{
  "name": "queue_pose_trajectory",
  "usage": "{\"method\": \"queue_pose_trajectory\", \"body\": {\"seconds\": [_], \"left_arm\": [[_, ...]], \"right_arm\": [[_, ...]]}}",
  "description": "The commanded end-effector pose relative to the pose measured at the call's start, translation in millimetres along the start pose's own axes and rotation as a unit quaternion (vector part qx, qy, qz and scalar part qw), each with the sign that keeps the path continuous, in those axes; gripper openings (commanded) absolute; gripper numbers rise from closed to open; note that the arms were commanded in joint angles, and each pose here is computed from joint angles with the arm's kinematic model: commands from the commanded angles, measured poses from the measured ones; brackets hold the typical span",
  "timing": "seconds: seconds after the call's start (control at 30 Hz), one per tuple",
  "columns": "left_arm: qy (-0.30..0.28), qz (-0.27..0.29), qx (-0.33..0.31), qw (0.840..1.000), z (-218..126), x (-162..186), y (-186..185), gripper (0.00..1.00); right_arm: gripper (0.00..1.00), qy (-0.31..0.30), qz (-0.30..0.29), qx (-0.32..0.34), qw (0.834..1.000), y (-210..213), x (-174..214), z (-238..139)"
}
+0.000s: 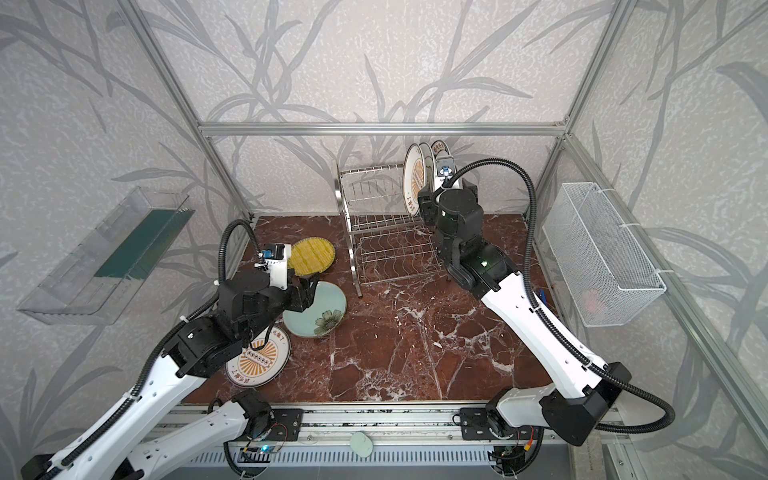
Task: Load the plates into the dish rack
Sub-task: 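Draw the right gripper back from the rack and lower it toward the table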
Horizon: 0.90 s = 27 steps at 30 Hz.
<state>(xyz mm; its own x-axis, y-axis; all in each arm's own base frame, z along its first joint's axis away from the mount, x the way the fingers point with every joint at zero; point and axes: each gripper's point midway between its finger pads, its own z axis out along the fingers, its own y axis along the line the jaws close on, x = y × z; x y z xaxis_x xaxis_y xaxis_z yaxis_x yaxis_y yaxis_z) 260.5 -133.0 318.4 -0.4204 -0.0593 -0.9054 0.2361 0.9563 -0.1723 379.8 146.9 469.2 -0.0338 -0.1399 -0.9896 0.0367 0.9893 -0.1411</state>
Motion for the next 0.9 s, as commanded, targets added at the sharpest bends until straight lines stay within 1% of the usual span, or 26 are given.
{"method": "queue_pose_trajectory", "body": {"seconds": [0.0,0.1,0.2,0.33,0.57,0.7,0.87], "left_arm": [[0.009,0.011,-0.015,1.0,0,-3,3,0.67],[0.026,0.019,-0.023,0.999,5,0,4,0.67],[0.041,0.024,-0.044,0.998,8,3,10,0.67],[0.045,0.018,-0.057,0.997,13,9,16,0.67],[0.066,0.01,-0.065,0.996,27,25,23,0.68],[0.075,-0.013,-0.068,0.995,38,38,31,0.68],[0.085,-0.058,-0.071,0.992,54,60,44,0.68]], "right_arm": [[0.75,-0.007,0.008,0.004,1.0,-8,3,-11],[0.74,0.006,0.011,-0.014,1.0,-4,21,-16],[0.74,0.018,0.02,-0.032,0.999,-1,38,-22],[0.74,0.039,0.033,-0.059,0.997,6,62,-29],[0.74,0.074,0.05,-0.081,0.993,16,99,-34],[0.74,0.094,0.064,-0.1,0.988,24,117,-36],[0.73,0.111,0.09,-0.128,0.981,36,148,-41]]}}
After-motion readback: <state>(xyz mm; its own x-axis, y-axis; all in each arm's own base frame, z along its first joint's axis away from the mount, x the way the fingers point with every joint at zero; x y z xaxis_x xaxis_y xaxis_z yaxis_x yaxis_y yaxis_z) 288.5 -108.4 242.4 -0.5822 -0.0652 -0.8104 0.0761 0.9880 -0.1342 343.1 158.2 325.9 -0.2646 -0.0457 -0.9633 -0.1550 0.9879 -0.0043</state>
